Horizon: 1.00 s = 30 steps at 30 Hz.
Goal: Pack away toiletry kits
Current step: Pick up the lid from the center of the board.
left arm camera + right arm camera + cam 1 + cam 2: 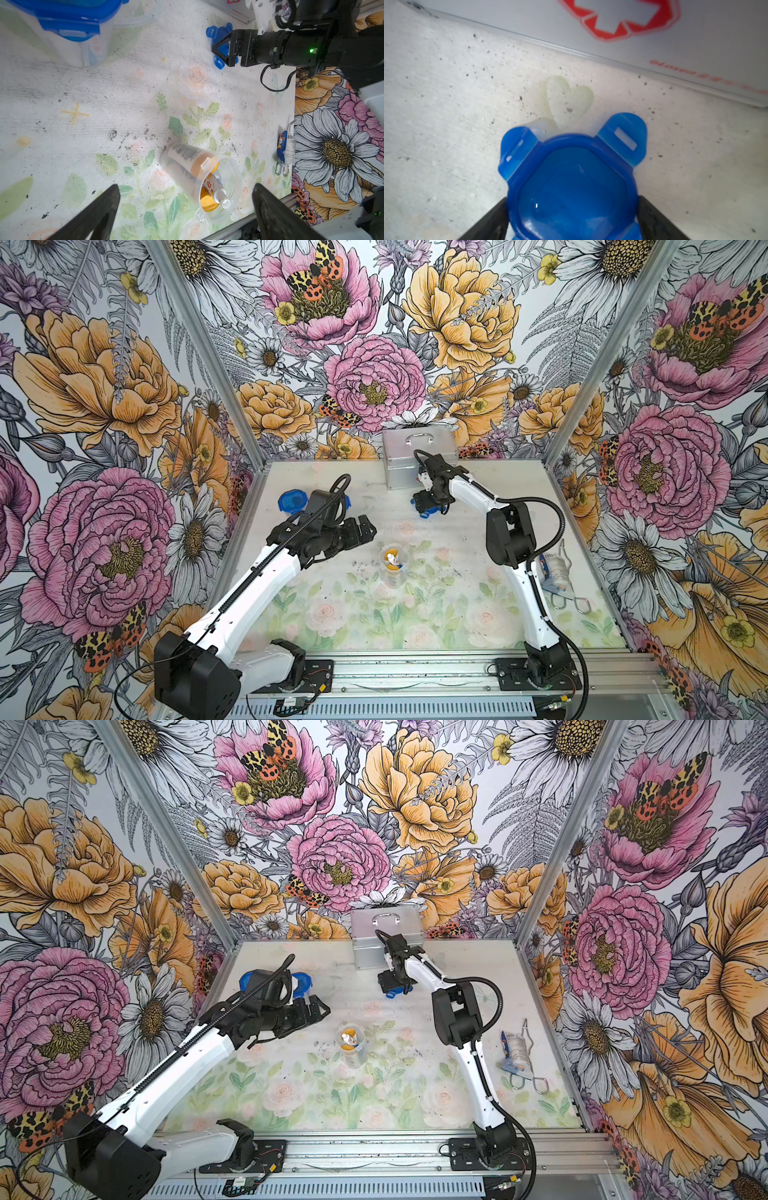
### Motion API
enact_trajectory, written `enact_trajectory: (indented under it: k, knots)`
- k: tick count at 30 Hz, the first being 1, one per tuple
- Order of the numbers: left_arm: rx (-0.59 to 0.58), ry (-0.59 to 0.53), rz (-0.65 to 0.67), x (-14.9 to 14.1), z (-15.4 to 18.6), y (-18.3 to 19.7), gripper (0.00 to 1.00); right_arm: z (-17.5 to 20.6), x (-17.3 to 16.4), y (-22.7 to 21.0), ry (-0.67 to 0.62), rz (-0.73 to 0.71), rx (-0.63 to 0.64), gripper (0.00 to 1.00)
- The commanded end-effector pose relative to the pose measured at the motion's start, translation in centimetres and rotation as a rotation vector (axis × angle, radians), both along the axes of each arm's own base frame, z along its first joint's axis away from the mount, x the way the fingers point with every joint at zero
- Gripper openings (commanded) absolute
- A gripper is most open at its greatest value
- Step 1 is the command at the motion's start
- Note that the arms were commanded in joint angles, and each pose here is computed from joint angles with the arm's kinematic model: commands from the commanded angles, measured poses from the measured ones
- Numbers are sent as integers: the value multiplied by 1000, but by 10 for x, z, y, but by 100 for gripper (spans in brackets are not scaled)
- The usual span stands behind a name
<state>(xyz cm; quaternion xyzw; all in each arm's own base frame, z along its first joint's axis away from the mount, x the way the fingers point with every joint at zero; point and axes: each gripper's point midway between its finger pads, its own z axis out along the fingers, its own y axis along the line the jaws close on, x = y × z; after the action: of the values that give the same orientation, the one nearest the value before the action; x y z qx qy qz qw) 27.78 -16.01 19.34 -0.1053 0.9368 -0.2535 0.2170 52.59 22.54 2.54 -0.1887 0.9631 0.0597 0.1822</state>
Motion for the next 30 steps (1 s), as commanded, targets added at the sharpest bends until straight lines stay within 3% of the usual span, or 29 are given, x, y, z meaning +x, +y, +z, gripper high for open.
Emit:
enact_trajectory:
  k: [1,7,18,24,30]
  knots:
    - [-19,-17,-8,3,8,-1,99,-21,-11,1,56,34,-47,86]
    - [-15,-23,-1,1,8,1,99,-10,-12,2,46,44,-42,72]
    - [2,12,38,-13,-5,18,98,90,-31,11,-70,28,30,63]
    - [24,28,94,-16,-13,36,98,119,-76,6,-40,-74,50,62]
    - [29,10,98,-19,-13,43,98,162,-151,28,-45,-89,83,61]
